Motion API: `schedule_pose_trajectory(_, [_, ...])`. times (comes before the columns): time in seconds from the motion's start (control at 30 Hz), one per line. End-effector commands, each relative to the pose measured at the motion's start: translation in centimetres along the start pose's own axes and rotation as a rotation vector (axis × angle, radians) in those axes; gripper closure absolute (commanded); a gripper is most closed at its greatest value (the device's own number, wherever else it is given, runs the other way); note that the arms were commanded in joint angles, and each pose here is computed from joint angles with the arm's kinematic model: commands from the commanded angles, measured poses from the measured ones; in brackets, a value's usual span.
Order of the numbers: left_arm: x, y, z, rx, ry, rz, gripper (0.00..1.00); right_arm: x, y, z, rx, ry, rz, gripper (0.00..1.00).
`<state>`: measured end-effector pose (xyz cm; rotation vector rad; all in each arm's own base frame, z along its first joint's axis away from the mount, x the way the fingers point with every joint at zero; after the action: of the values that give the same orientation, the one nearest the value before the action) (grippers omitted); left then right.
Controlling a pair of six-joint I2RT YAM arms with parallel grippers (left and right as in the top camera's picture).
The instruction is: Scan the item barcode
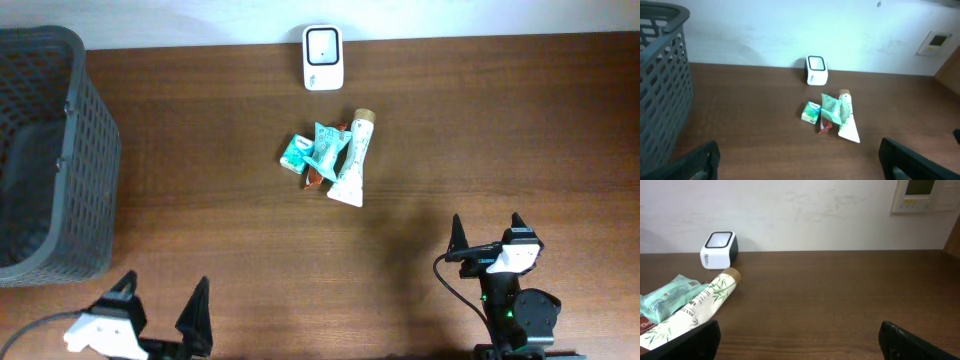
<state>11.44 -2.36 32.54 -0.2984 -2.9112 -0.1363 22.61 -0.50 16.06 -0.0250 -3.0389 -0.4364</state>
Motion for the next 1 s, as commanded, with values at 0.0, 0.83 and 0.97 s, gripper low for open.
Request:
schedule_pose_trajectory(0.0, [0.4, 0.1, 0.1, 0.008, -0.017, -0.010, 0.01, 0.0, 0.0, 0.3, -0.003, 0.004, -0.003, 0.01])
schedule_pose_trajectory(0.83, [0.4, 0.9, 1.3, 0.002, 0.039, -0.067, 0.01, 0.0, 0.0, 0.3, -0.003, 0.004, -0.003, 0.01])
schedule_pose_trajectory(0.97, [0.4, 0.9, 1.3, 0.002, 0.039, -0.067, 0.01, 0.0, 0.0, 0.3, -0.003, 0.004, -0.003, 0.01])
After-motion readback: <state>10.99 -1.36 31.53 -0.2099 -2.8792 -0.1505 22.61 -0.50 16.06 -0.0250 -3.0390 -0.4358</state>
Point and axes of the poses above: each gripper's point midway between its finger pads, its own x axis back along the fingers, its own y axis along the line the jaws close on, z = x × y, the point moved 2 cm from there along x, back along the fingers, and after that the axes turned 15 degrees about -x, right-handed, at the moved point
